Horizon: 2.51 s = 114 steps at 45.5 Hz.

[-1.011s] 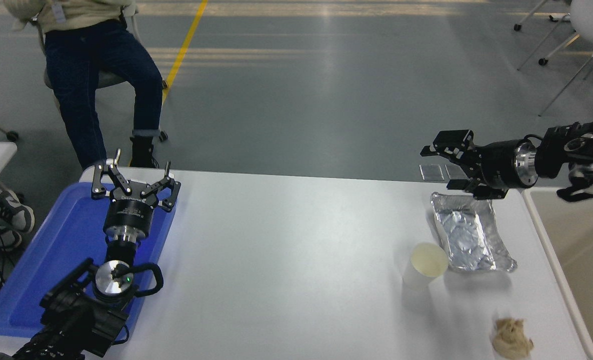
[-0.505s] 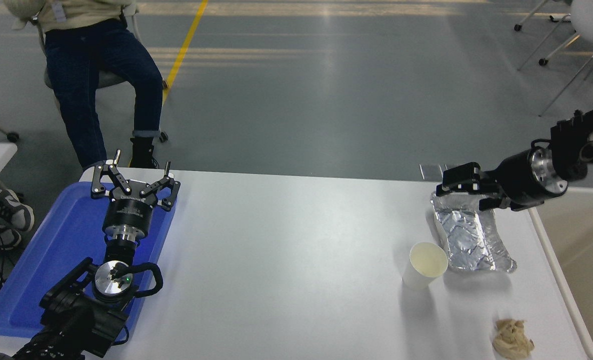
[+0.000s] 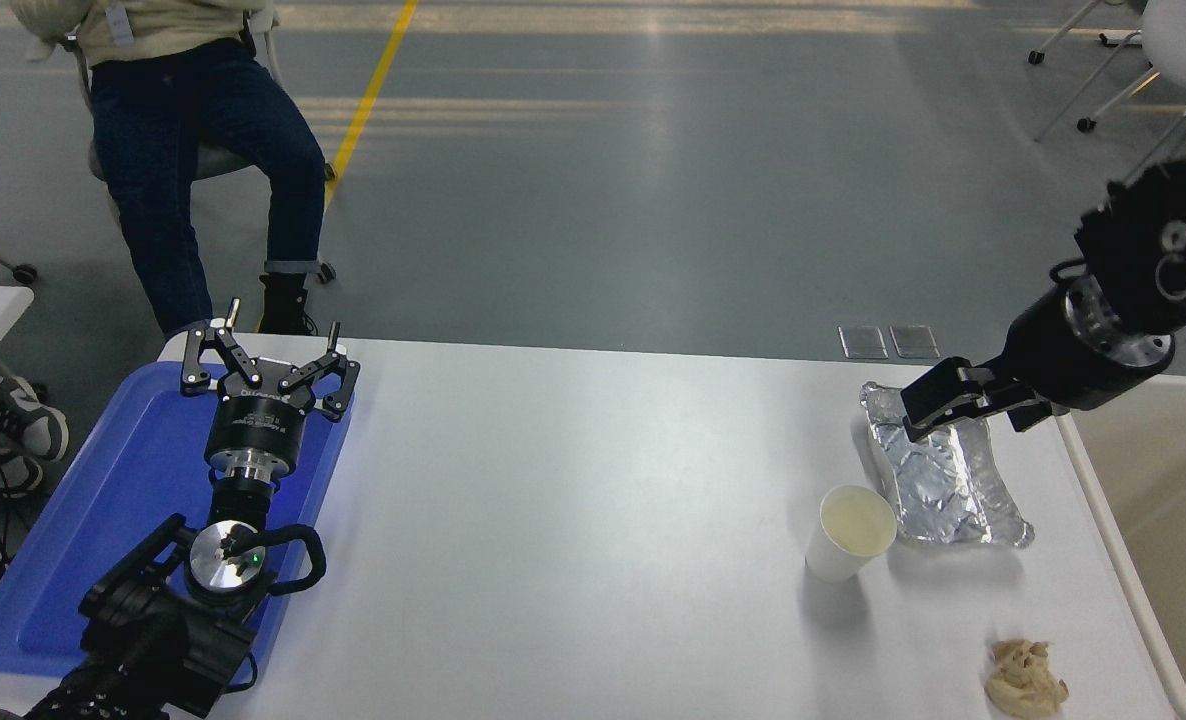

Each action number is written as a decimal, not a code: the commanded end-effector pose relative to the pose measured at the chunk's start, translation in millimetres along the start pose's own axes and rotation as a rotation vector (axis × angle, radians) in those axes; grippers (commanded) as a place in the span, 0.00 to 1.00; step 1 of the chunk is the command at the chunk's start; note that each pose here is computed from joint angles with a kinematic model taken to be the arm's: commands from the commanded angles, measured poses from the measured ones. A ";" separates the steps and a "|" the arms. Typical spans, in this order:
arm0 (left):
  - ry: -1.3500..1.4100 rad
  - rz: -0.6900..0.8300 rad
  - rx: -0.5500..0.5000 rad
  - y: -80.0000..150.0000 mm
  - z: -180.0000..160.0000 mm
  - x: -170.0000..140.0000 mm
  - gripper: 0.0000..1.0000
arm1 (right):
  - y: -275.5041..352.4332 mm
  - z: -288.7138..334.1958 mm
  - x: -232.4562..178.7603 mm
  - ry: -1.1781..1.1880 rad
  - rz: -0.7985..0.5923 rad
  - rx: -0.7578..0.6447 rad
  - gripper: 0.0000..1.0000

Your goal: Pick up paper cup place in dustbin

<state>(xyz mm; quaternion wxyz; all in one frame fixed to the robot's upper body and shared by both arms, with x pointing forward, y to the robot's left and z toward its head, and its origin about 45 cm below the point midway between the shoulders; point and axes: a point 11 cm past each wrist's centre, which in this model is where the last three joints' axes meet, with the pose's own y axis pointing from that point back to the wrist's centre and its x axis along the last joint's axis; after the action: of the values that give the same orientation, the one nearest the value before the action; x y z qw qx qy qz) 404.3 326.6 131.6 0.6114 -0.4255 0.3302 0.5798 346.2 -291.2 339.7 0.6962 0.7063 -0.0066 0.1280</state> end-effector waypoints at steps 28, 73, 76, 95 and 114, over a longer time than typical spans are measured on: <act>0.001 -0.001 -0.001 -0.3 -0.6 -0.5 1.00 | -8.3 -5.3 9.7 0.048 0.001 -0.041 1.00; 0.002 -0.002 -0.001 -0.9 -0.5 -1.0 1.00 | -150.1 18.1 -10.7 -0.028 -0.006 0.052 1.00; 0.002 -0.002 -0.001 -0.9 -0.5 -1.0 1.00 | -156.7 19.9 -13.7 -0.038 -0.011 0.054 1.00; 0.001 -0.001 -0.001 -0.3 -0.6 -0.5 1.00 | -193.7 29.5 -30.9 -0.027 -0.008 0.044 0.99; 0.003 -0.001 0.000 -0.2 -1.3 -0.6 1.00 | -213.0 26.0 -39.8 -0.029 -0.017 0.058 0.76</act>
<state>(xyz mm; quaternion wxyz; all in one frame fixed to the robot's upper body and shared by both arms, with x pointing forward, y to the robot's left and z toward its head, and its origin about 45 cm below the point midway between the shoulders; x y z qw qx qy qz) 404.7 325.9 131.9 0.6113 -0.4264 0.3301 0.5793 354.6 -317.0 132.8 0.6770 0.7274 -0.0084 0.1118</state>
